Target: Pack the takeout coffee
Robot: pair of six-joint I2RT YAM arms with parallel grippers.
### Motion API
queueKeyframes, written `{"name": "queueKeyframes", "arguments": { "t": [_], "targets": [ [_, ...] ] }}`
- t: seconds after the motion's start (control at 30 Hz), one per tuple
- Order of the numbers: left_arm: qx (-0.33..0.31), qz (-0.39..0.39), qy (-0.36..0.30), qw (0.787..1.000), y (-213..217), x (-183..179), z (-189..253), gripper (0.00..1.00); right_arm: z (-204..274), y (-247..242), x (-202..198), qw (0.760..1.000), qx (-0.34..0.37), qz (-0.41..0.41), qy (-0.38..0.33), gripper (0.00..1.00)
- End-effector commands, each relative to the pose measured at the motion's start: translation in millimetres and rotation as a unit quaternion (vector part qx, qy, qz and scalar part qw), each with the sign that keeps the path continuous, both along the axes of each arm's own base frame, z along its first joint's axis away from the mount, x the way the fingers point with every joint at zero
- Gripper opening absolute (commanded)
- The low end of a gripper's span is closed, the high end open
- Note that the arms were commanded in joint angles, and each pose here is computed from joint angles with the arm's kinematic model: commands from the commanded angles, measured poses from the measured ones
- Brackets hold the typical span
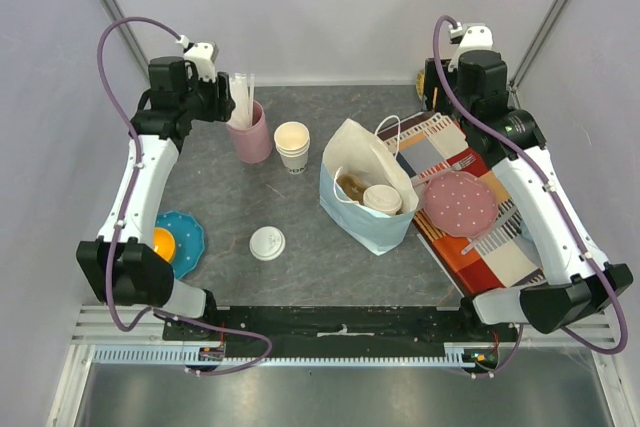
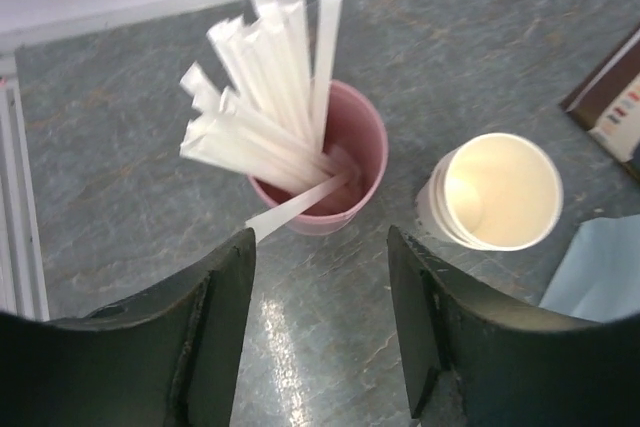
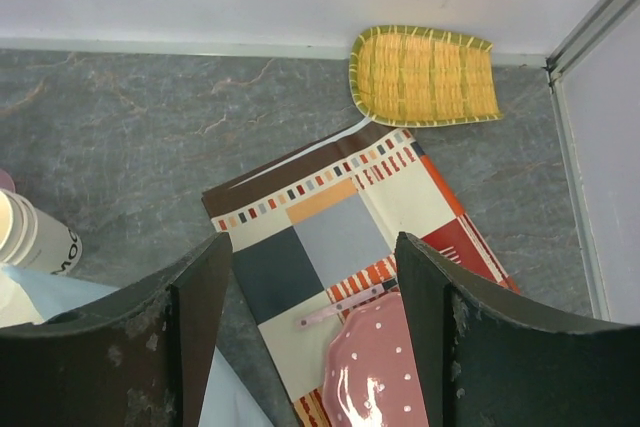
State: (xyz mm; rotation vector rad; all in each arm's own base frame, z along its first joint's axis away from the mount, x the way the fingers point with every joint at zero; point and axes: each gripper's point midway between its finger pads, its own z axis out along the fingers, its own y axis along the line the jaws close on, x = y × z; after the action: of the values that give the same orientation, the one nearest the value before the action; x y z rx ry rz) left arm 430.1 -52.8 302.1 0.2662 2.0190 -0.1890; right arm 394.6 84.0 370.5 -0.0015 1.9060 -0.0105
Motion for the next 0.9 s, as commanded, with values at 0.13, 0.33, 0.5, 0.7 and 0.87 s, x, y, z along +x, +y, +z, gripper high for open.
{"name": "queueKeyframes", "arguments": {
  "t": [0.13,0.33,0.5,0.7,0.87],
  "targets": [
    [0.046,0.06,0.034,0.997,36.4,33.5,-51.2,0.61,18.5,1.9,-9.8,0.999,0.018,0.018,-0.033,0.75],
    [0.02,0.064,0.062,0.996,30.6,46.2,-69.1,0.51,18.4,1.2,-14.3,0.999,0.02,0.02,-0.035,0.75],
    [0.016,0.059,0.069,0.996,28.0,44.7,-75.1,0.43,19.4,-0.3,-17.4,0.999,0.018,0.02,-0.038,0.74],
    [0.012,0.05,0.064,0.997,24.9,45.6,-71.0,0.3,16.1,1.5,-16.6,0.999,0.019,0.025,-0.033,0.75],
    [0.018,0.042,0.056,0.997,23.6,46.8,-65.2,0.19,16.0,2.9,-16.8,0.999,0.02,0.028,-0.033,0.74]
  ]
}}
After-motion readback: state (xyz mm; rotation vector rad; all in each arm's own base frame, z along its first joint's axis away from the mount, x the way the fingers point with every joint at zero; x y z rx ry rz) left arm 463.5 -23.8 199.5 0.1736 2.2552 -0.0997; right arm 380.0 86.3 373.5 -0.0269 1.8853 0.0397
